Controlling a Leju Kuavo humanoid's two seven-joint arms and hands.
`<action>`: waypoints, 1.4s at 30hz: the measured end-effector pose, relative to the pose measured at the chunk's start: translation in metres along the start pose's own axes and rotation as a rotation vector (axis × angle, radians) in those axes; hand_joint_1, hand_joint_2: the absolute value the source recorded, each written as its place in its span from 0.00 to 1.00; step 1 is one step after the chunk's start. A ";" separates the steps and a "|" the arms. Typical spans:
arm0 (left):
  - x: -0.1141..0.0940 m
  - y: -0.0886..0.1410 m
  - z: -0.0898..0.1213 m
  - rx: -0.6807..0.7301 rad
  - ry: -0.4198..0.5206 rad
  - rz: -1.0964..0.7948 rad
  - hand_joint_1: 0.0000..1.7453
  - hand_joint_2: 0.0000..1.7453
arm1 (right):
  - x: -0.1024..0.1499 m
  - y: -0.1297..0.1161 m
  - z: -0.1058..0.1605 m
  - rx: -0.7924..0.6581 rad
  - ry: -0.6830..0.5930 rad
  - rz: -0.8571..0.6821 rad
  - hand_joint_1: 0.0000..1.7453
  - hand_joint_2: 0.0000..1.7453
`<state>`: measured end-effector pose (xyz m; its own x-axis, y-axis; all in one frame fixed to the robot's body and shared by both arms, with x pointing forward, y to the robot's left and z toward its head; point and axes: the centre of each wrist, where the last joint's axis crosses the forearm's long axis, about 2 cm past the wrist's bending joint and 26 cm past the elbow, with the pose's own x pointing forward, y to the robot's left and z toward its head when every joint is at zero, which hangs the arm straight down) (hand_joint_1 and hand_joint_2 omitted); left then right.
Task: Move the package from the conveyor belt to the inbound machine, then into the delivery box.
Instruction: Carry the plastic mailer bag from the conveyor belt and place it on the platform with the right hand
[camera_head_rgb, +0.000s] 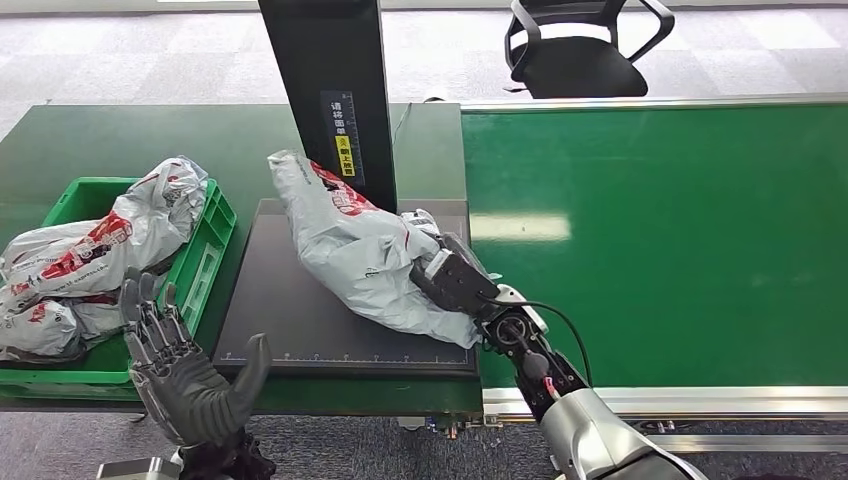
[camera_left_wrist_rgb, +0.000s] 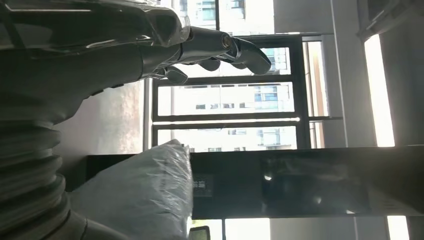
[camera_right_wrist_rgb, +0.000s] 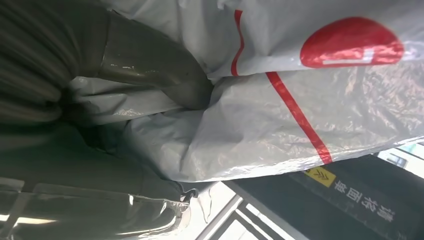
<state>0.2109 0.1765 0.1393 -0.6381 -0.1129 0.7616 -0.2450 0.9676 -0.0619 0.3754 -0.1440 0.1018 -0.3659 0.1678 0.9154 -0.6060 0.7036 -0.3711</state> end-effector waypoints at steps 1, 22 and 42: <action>0.002 0.000 -0.001 -0.001 -0.008 0.005 0.00 1.00 | 0.000 0.000 0.000 0.006 0.005 0.002 1.00 1.00; 0.024 -0.003 -0.005 0.036 -0.080 0.023 0.00 1.00 | -0.006 0.002 0.000 -0.066 0.268 0.171 0.00 1.00; 0.022 -0.008 -0.014 0.049 -0.092 0.031 0.00 1.00 | 0.000 0.004 0.010 -0.479 -0.099 -0.182 0.00 1.00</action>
<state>0.2090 0.1695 0.1653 -0.7100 -0.1054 0.6963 -0.2579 0.9589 -0.1179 0.3659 -0.1477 0.0990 -0.3637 -0.0365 0.9308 -0.2832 0.9563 -0.0732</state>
